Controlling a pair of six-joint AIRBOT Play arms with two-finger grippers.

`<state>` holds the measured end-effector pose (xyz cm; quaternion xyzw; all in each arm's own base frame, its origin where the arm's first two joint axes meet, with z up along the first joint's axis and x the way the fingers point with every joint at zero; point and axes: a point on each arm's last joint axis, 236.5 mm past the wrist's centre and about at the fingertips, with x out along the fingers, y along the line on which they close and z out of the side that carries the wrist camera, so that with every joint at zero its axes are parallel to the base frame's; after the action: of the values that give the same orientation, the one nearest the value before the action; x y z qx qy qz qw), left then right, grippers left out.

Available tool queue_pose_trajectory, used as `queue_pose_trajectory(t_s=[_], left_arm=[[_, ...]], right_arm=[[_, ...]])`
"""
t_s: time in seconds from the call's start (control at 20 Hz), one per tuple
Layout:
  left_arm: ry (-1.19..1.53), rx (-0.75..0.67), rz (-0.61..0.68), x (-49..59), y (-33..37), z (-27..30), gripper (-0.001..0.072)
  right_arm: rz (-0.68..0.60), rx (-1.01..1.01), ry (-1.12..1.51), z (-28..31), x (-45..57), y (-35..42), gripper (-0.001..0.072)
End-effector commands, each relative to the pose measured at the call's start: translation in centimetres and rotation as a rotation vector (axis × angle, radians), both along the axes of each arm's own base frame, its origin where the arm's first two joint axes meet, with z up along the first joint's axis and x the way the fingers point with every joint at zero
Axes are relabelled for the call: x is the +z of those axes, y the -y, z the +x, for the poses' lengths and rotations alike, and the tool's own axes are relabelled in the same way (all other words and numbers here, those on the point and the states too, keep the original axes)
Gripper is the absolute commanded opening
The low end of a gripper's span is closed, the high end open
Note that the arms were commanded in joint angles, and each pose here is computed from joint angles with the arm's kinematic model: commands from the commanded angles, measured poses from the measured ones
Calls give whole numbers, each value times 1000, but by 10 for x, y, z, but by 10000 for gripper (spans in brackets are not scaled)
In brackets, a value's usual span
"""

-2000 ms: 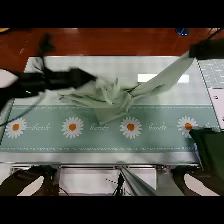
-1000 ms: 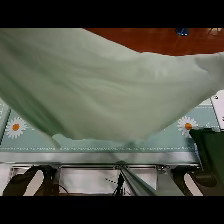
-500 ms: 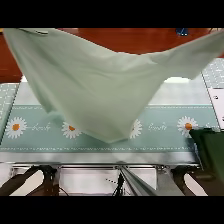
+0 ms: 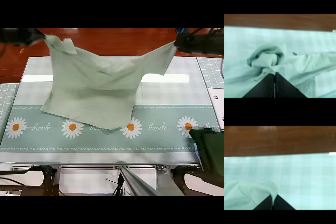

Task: Fold the shirts.

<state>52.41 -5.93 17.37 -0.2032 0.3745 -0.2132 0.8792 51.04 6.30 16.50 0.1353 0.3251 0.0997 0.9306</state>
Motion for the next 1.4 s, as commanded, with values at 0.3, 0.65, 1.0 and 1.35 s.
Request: queue_pose_trajectory(t_s=[0.3, 0.65, 1.0, 1.35], left_arm=[[-298, -104, -100, -67, 16, -23, 400], [-392, -58, -98, -9, -23, -103, 545], [-612, -87, -222, -119, 81, -234, 551], [-791, -49, -345, -222, 173, -315, 680]], right_arm=[[-24, 78, -162, -9, -53, -9, 29], [-202, 100, -185, -32, -45, 16, 30], [-260, 107, -219, -38, -53, 25, 29], [-259, 105, -213, -37, -52, 25, 30]])
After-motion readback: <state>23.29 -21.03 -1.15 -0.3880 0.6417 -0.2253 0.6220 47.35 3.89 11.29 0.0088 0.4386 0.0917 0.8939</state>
